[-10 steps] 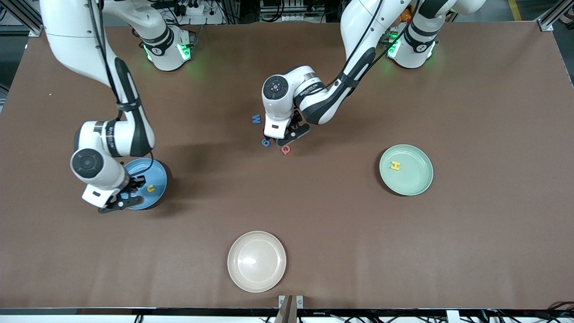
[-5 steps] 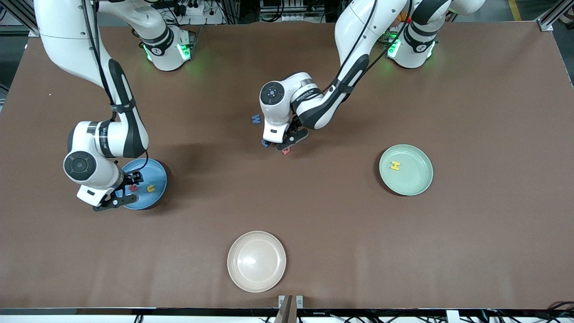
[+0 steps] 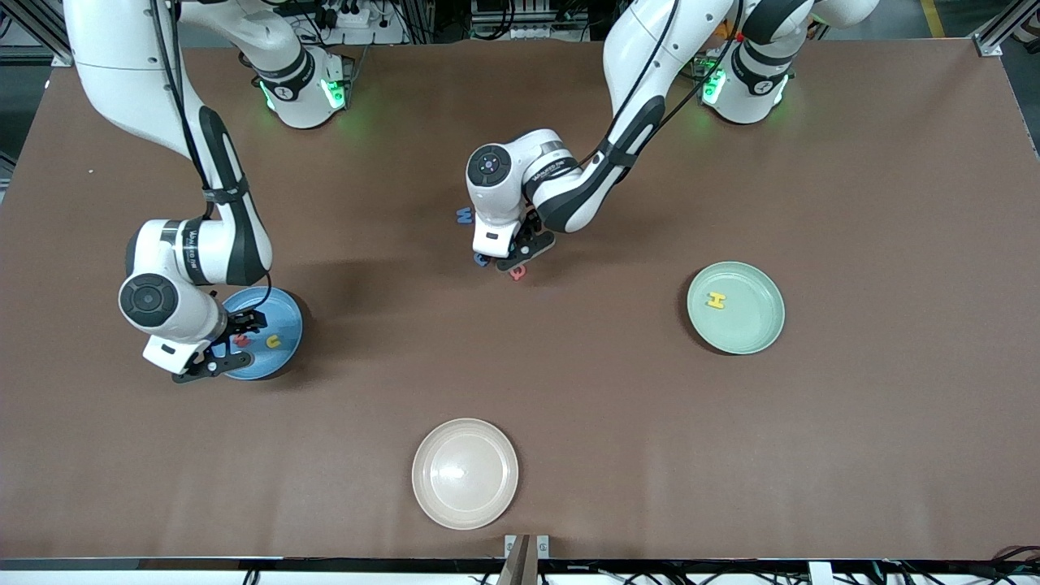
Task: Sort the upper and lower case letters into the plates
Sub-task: 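Drop the m with the right gripper while the left gripper grasps R, then carry the R with the left gripper while the right gripper returns to letters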
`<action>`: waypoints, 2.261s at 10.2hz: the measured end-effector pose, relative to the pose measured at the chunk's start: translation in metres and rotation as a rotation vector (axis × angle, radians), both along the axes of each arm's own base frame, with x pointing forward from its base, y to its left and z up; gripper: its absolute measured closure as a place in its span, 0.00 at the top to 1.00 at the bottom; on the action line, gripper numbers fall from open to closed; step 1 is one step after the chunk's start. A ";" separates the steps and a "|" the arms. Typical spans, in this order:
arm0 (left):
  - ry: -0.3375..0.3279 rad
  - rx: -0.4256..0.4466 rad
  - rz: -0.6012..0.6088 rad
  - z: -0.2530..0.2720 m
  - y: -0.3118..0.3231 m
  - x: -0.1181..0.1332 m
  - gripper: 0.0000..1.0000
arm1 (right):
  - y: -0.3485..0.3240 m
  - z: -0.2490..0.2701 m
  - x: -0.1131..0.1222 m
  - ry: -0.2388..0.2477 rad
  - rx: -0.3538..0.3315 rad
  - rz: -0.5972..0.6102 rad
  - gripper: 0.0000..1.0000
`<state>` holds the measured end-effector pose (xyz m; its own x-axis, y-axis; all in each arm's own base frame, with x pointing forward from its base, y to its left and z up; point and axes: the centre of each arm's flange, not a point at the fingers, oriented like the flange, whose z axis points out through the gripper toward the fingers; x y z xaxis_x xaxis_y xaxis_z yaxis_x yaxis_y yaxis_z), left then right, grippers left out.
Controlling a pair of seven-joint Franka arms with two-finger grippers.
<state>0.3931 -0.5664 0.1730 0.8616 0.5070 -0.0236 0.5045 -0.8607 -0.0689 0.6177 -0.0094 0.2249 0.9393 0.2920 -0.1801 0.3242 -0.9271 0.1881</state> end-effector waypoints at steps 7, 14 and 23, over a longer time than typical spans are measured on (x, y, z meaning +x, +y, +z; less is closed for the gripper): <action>-0.014 0.004 -0.013 -0.001 -0.001 0.002 0.61 | 0.001 0.000 0.000 0.004 0.000 0.000 1.00; -0.021 -0.006 -0.009 0.000 -0.005 0.007 0.54 | 0.019 0.005 -0.001 0.023 -0.001 0.002 1.00; -0.023 -0.008 -0.001 0.001 -0.006 0.008 0.42 | 0.062 0.031 -0.007 0.021 0.079 -0.112 1.00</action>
